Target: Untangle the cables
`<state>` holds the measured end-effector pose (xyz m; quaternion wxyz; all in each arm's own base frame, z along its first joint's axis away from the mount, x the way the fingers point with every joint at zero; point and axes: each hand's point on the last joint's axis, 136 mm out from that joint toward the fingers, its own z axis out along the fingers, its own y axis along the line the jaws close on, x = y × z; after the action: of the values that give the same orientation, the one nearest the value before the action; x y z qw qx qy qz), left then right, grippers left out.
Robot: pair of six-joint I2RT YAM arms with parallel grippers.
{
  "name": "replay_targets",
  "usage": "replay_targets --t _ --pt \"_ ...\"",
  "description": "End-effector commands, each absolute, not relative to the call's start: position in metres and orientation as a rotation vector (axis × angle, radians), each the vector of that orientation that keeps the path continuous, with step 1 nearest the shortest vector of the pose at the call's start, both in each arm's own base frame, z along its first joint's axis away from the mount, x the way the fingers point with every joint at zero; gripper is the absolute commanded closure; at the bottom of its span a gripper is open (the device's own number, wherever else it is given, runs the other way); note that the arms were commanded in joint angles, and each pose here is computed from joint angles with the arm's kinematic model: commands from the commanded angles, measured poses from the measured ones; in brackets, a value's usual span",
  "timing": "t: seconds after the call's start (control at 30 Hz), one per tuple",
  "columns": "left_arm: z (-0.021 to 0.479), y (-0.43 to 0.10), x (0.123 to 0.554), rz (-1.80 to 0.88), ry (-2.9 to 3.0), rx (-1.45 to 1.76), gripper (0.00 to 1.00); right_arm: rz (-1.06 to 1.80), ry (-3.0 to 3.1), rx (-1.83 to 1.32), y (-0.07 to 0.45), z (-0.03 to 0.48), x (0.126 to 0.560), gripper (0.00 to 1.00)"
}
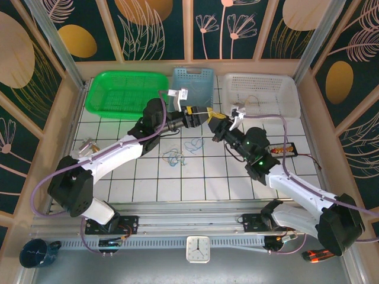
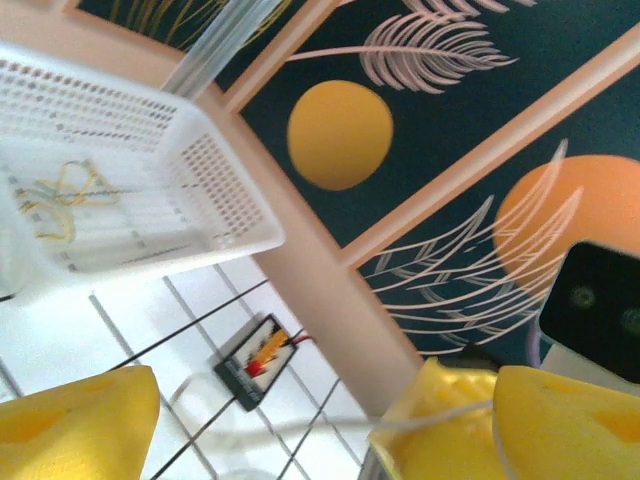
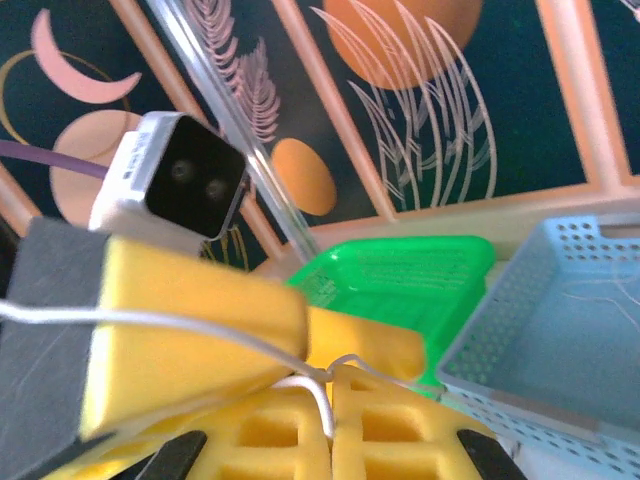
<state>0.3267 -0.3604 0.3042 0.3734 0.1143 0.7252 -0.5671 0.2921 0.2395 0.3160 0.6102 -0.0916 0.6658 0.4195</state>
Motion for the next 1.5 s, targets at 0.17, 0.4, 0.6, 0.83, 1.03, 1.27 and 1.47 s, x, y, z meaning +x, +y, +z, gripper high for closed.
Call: replay_targets --t 0.17,0.4,0.6,0.83,1.03,1.27,1.47 --pt "0.278 -0.366 0.317 -1.38 1.998 0.461 0.31 0.933 1.535 -0.106 0.212 0.322 0.307 1.0" --pt "0.262 -0.37 0.314 -1.365 2.076 0.52 0.79 0.934 1.546 -0.106 0.212 0.32 0.309 1.0" --pt "0.246 -0.372 0.307 -1.337 2.139 0.613 0.25 0.939 1.539 -0.107 0.212 0.325 0.312 1.0" --pt "0.229 -0.367 0.301 -1.302 2.166 0.656 0.16 0.971 1.51 -0.12 0.217 0.342 0.312 1.0" --pt "0.227 -0.349 0.308 -1.21 2.071 0.559 0.17 0.961 1.489 -0.129 0.216 0.364 0.311 1.0" --pt "0.207 -0.328 0.305 -1.15 1.985 0.478 0.17 0.963 1.473 -0.144 0.215 0.391 0.306 1.0" --pt "0.18 -0.321 0.302 -1.101 1.981 0.498 0.18 1.032 1.454 -0.161 0.218 0.411 0.296 1.0"
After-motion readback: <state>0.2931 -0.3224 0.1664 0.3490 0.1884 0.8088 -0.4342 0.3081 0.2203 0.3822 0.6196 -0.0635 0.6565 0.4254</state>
